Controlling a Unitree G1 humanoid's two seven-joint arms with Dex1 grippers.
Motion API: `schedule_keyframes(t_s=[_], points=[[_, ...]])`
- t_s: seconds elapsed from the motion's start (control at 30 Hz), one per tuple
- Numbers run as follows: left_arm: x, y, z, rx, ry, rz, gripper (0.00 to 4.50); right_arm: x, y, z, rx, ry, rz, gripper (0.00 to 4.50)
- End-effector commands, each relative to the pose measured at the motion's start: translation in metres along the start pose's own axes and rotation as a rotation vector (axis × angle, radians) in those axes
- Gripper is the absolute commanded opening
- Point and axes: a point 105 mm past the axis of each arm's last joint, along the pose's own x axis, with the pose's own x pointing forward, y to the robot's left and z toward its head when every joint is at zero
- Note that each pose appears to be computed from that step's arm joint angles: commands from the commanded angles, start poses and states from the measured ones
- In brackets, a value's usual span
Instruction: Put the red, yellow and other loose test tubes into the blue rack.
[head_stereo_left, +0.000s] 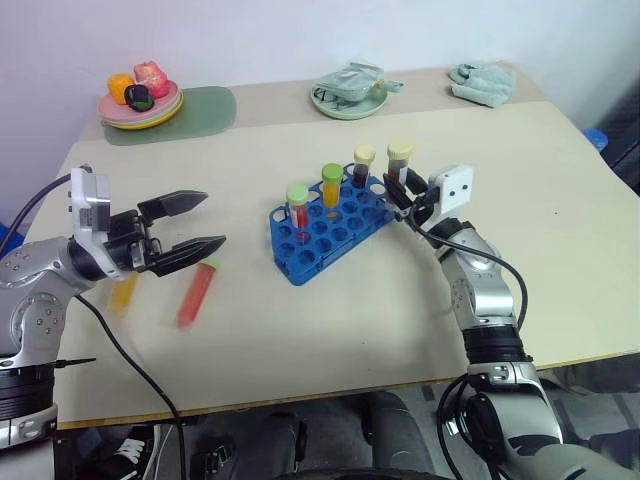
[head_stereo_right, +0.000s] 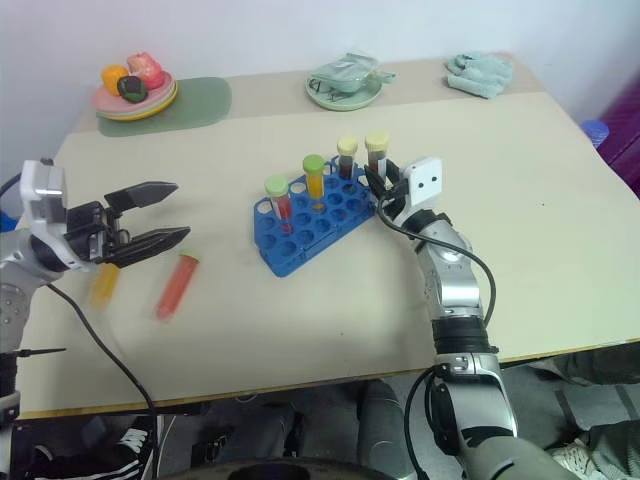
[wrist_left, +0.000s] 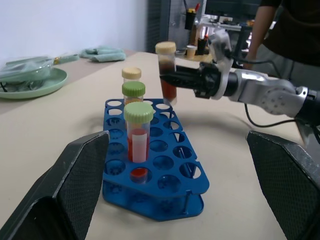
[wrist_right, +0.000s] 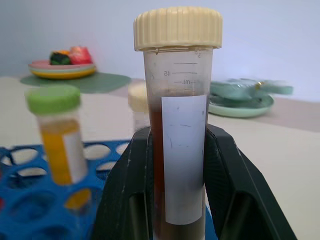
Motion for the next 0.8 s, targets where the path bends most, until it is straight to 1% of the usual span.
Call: schedule_keyframes(t_s=[0.03,0.4,0.53,0.8], points=[[-0.004,-0.002,0.013,0.049,-0.006,0.007,4.5,0.009,0.003,0.015,-0.033,-0.076,0.006,0.74],[-0.008,-0.004,0.013,0.046,0.003,0.015,4.5,0.017,0.027,0.016,-0.017,-0.097,0.049,0.74],[-0.008,-0.003,0.012,0.047,0.004,0.015,4.5,0.017,0.026,0.012,-0.034,-0.083,0.049,0.74],[-0.008,-0.004,0.011,0.05,0.001,0.016,4.5,0.016,0.013,0.006,-0.088,-0.059,0.027,0.74]])
